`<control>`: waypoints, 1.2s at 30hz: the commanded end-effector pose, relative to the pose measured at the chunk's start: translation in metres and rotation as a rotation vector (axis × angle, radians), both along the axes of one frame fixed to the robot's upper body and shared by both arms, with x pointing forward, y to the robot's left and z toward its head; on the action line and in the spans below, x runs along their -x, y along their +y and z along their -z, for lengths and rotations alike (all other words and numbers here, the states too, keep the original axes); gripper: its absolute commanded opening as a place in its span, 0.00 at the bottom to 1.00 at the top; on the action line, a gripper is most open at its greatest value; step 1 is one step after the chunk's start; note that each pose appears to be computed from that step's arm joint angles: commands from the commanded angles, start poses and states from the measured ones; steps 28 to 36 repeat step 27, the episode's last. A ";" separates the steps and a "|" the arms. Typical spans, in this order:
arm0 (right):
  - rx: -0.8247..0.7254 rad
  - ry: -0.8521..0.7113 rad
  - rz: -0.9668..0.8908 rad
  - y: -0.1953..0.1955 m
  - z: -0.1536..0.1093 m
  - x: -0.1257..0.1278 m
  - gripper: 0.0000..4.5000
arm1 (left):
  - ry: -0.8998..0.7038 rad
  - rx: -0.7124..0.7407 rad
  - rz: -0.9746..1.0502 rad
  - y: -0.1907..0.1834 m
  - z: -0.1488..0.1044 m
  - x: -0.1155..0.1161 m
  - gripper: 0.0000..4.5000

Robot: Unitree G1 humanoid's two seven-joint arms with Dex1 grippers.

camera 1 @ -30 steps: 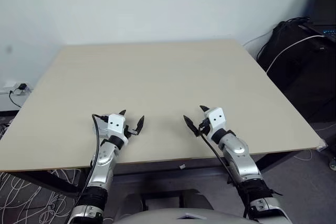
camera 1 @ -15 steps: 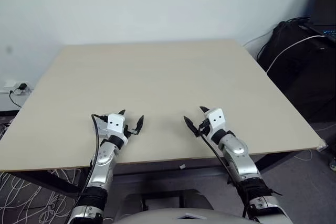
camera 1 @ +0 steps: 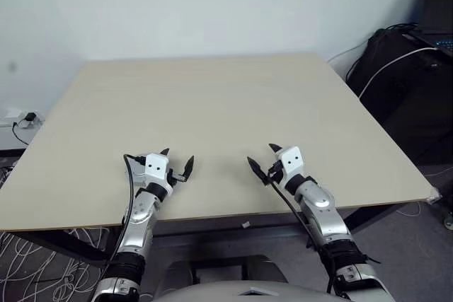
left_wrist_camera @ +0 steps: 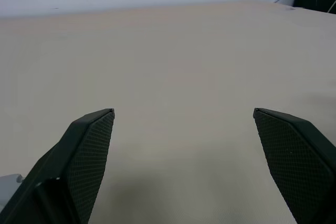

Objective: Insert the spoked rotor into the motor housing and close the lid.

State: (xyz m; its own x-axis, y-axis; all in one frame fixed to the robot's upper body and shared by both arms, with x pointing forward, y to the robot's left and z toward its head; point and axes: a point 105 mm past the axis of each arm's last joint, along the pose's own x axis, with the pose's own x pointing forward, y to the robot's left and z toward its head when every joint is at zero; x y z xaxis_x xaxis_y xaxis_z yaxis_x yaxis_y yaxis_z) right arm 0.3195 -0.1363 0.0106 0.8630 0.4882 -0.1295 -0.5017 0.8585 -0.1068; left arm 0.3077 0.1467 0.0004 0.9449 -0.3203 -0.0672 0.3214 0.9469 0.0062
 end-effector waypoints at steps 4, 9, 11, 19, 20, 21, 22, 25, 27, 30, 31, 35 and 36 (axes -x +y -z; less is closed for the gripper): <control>-0.018 -0.072 0.012 -0.003 -0.020 -0.008 1.00 | -0.060 0.002 0.007 -0.003 -0.016 -0.006 0.99; -0.021 -0.071 0.010 -0.002 -0.020 -0.008 1.00 | -0.058 0.004 0.011 -0.004 -0.015 -0.006 0.99; -0.022 -0.070 0.008 -0.002 -0.020 -0.007 1.00 | -0.057 0.004 0.013 -0.004 -0.015 -0.006 0.99; -0.024 -0.068 -0.001 0.000 -0.020 -0.005 1.00 | -0.057 0.002 0.015 -0.003 -0.014 -0.004 0.99; -0.024 -0.068 -0.001 0.000 -0.020 -0.005 1.00 | -0.058 0.002 0.015 -0.003 -0.015 -0.005 0.99; -0.024 -0.067 -0.001 0.000 -0.020 -0.005 1.00 | -0.059 0.002 0.014 -0.003 -0.015 -0.005 0.99; -0.024 -0.067 -0.002 0.000 -0.020 -0.005 1.00 | -0.060 0.002 0.014 -0.003 -0.015 -0.004 0.99; -0.024 -0.067 -0.002 0.000 -0.020 -0.005 1.00 | -0.061 0.003 0.012 -0.003 -0.015 -0.004 0.99; -0.024 -0.067 -0.003 0.000 -0.020 -0.005 1.00 | -0.061 0.003 0.011 -0.003 -0.015 -0.004 0.99; -0.024 -0.067 -0.003 0.000 -0.020 -0.005 1.00 | -0.061 0.003 0.011 -0.003 -0.015 -0.004 0.99; -0.024 -0.067 -0.003 0.000 -0.020 -0.005 1.00 | -0.061 0.003 0.011 -0.003 -0.015 -0.004 0.99; -0.024 -0.067 -0.003 0.000 -0.020 -0.005 1.00 | -0.061 0.003 0.011 -0.003 -0.015 -0.004 0.99; -0.024 -0.067 -0.003 0.000 -0.020 -0.005 1.00 | -0.061 0.003 0.011 -0.003 -0.015 -0.004 0.99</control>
